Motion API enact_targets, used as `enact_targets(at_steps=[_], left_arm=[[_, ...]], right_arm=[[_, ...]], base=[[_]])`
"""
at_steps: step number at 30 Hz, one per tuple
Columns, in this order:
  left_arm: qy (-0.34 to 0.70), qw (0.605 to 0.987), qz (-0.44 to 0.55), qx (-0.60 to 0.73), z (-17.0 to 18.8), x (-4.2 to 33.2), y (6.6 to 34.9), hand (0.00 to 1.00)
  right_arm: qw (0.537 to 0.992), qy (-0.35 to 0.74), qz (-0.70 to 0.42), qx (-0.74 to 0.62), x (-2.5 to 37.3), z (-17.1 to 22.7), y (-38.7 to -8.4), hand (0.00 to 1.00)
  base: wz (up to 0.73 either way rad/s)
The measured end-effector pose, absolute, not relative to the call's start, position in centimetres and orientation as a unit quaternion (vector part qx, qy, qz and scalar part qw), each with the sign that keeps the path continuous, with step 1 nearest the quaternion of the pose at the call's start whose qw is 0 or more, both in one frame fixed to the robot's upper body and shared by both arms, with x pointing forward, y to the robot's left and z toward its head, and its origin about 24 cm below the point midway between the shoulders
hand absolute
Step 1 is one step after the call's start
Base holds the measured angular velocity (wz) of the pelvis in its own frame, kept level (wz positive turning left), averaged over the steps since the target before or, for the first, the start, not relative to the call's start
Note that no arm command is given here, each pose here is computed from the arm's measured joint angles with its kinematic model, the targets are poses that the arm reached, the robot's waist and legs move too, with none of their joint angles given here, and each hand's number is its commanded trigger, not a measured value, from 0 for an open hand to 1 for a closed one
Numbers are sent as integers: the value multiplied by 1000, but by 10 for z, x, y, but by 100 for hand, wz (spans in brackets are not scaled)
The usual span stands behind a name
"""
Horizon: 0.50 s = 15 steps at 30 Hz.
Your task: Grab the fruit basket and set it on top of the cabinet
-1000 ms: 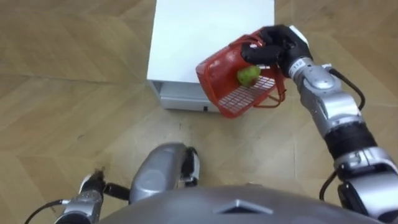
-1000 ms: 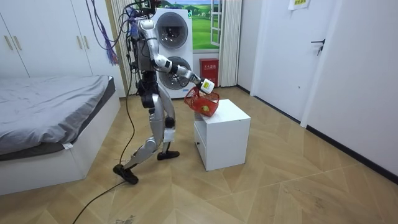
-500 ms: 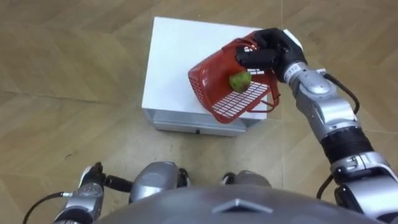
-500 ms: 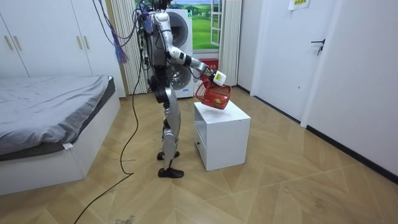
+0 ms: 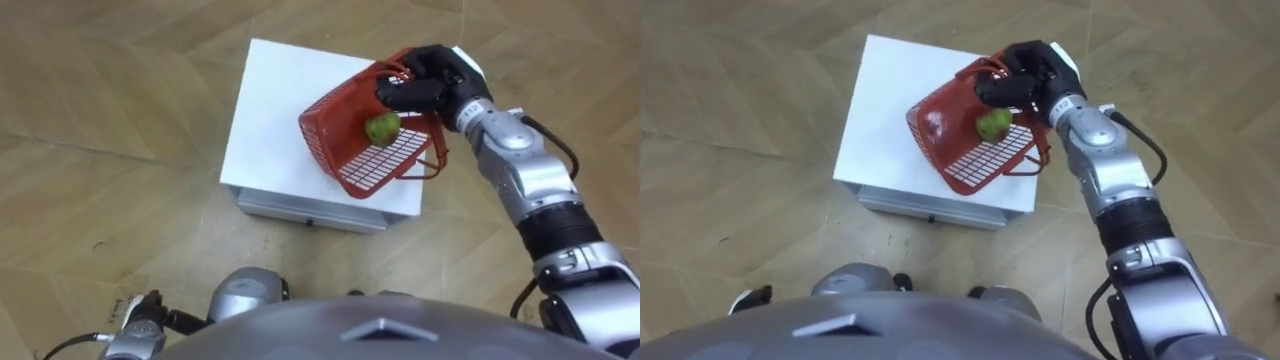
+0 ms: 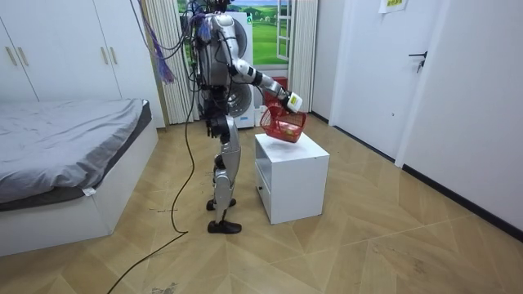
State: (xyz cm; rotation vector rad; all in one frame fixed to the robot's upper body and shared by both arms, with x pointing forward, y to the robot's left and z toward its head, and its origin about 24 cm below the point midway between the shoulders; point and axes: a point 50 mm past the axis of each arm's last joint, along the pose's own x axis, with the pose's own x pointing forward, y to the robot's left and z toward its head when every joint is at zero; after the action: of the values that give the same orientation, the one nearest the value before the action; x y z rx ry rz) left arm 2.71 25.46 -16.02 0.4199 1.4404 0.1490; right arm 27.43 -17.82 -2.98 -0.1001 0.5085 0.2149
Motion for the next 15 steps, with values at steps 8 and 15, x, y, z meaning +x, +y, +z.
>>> enact_targets(at_steps=[8, 15], left_arm=[[664, 721, 54, 191, -160, 25, 256, 0], [666, 720, 48, 186, -160, 25, 257, 0]], right_arm=[[947, 308, 77, -53, 266, -52, -191, 100], [946, 312, 68, -53, 270, -54, -194, 100]], base=[[14], [6]])
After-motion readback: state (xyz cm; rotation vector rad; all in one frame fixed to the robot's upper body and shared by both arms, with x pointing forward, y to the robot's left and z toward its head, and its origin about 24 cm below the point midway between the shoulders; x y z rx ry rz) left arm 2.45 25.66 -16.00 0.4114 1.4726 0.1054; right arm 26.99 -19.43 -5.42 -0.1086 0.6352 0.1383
